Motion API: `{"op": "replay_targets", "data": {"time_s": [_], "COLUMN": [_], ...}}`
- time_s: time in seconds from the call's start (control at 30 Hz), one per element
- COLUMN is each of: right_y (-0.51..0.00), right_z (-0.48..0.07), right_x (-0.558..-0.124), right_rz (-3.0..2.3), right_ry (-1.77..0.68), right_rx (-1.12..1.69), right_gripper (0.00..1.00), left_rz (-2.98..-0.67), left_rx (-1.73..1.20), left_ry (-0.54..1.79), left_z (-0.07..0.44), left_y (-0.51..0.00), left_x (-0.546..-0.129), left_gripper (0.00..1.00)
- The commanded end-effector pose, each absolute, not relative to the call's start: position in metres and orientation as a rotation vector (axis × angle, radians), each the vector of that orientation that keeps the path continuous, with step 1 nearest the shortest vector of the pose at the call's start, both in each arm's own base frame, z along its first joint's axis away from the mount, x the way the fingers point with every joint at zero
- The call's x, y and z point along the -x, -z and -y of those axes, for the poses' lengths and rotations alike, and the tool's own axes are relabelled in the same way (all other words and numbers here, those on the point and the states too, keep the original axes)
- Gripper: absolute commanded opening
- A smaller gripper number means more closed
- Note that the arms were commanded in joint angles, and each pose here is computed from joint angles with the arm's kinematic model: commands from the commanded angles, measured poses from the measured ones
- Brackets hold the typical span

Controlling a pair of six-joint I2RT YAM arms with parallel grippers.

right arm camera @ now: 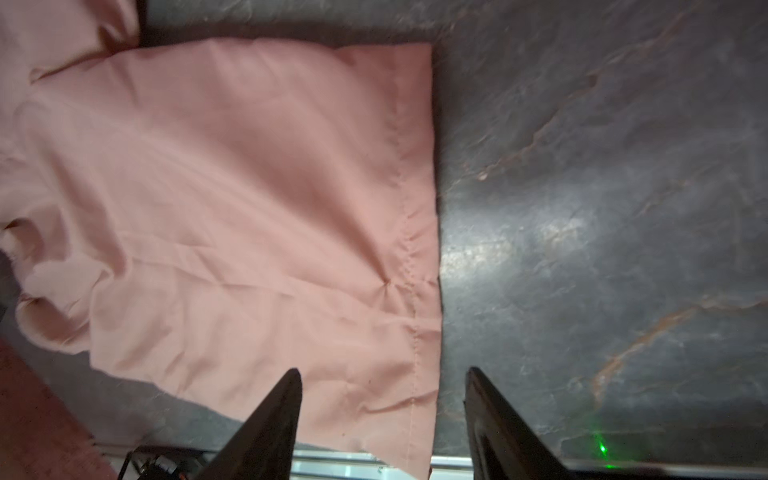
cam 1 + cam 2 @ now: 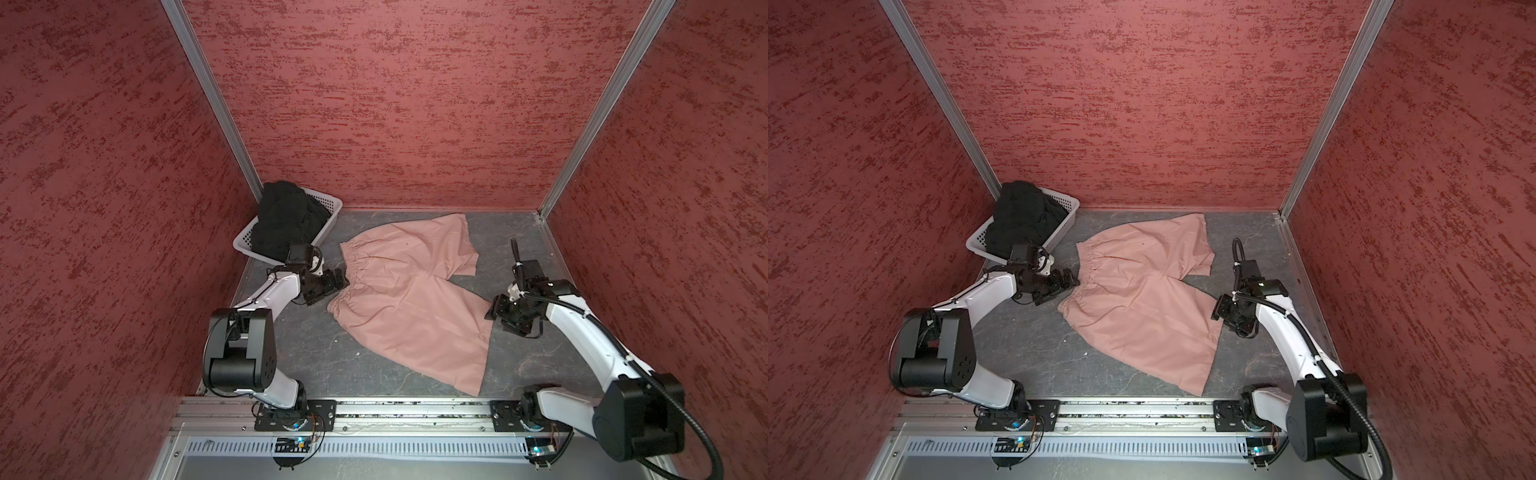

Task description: Fold and stack the shorts

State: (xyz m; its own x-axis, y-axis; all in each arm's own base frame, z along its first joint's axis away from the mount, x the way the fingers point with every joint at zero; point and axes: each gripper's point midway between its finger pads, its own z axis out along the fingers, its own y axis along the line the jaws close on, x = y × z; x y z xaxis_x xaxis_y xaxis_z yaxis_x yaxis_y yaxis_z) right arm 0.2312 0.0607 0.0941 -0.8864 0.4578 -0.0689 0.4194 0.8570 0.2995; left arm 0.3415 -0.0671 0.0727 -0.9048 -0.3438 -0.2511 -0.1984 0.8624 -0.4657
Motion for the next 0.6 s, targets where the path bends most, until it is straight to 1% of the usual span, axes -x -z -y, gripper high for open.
{"op": "replay_targets", "data": {"time_s": [0.0,0.23,0.3,0.37,0.4,0.47,0.57], "right_y": [-0.082,-0.052,-0.047,-0.042,-0.043,-0.037,-0.060], "right_z": [-0.039,-0.049,-0.049,-0.047,-0.044,-0.037,-0.030], "right_x": [-0.264,-0.294,-0.299,-0.303,-0.305,-0.306,-0.313], "right_rz": [-2.777,-2.735,-2.734,-2.740,-2.732,-2.763,-2.739], "right_ry": [-0.243,-0.311,-0.310,-0.283,-0.265,-0.199,-0.148], "right_rx": [-0.679,-0.584,-0.569,-0.568,-0.570,-0.577,-0.537], "right_gripper": [0.65,0.64,0.58,0.48,0.45,0.46,0.61], "left_rz": [-2.712,-2.714,-2.719,-2.728,-2.732,-2.731,-2.707], "left_rx": [0.392,0.414,0.420,0.422,0.423,0.425,0.416], "left_ry": [0.582,0.574,0.578,0.574,0.568,0.539,0.483], "left_z": [0.064,0.063,0.065,0.066,0.065,0.061,0.049], "left_y": [-0.072,-0.061,-0.057,-0.055,-0.054,-0.057,-0.074], "left_x": [-0.339,-0.342,-0.342,-0.340,-0.339,-0.337,-0.341], "left_gripper": [1.00,0.99,0.99,0.99,1.00,0.99,0.99]}}
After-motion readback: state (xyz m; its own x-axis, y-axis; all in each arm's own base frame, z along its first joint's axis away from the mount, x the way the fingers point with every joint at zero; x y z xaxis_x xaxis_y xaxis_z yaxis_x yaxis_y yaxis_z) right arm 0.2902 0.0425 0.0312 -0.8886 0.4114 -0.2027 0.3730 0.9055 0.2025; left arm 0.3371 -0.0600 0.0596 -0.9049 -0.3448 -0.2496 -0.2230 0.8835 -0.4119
